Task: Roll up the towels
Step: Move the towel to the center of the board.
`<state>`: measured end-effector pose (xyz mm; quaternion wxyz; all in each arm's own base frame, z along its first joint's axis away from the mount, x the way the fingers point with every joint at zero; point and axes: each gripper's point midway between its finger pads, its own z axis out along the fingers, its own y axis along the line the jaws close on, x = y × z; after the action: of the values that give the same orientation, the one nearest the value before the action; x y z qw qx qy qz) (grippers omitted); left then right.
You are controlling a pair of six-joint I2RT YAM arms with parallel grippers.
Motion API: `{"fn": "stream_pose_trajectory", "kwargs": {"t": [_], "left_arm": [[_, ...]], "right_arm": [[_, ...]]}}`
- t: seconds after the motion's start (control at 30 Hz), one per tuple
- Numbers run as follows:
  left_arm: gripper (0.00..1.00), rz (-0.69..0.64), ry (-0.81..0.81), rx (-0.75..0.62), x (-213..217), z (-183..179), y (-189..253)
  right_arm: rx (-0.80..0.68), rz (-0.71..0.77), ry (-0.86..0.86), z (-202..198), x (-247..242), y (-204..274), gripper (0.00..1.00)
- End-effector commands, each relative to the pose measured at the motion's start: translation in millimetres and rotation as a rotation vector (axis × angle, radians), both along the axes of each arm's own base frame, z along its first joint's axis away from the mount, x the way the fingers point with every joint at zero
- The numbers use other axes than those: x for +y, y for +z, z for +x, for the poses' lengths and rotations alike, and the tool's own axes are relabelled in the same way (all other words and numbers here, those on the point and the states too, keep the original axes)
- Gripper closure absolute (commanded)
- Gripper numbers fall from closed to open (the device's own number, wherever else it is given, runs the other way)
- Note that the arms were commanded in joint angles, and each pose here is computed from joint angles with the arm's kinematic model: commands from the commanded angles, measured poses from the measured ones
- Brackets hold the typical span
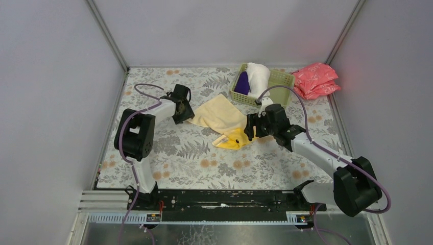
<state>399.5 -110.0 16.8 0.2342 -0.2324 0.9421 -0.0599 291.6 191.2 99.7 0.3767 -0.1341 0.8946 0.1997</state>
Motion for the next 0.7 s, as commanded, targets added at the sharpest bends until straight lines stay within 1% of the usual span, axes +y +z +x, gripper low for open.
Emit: {"fn": "stream_pose_trajectory", "kwargs": {"t": [0.0, 0.07, 0.2, 0.43, 0.5, 0.6, 0.67], "left_arm": [[0.49, 0.097, -0.005, 0.090, 17.9, -13.5, -19.7], [0.51, 0.095, -0.013, 0.101, 16.7, -13.6, -24.1], [0.58, 0.072, -0.061, 0.151, 5.4, -20.0, -34.5], [0.69, 0.099, -0.119, 0.238, -9.3, -38.9, -55.8], [0.70, 0.129, -0.134, 0.259, -11.8, -42.9, -59.7], [0.78, 0.136, -0.147, 0.267, -16.7, -46.3, -60.4], [0.90, 0.120, -0.155, 0.266, -20.7, -47.6, -58.8]], "right_arm": [[-0.061, 0.045, 0.020, 1.1, 7.2, 17.8, 0.25], [-0.059, 0.043, 0.020, 0.7, 7.0, 18.0, 0.25], [-0.064, 0.057, 0.016, -0.9, 7.1, 19.4, 0.25], [-0.083, 0.068, 0.011, 0.5, 7.2, 27.0, 0.25], [-0.079, 0.065, 0.015, 0.1, 7.8, 25.4, 0.24], [-0.060, 0.058, 0.029, 0.4, 10.5, 22.1, 0.24], [-0.046, 0.064, 0.038, -0.9, 14.1, 19.5, 0.24]]}}
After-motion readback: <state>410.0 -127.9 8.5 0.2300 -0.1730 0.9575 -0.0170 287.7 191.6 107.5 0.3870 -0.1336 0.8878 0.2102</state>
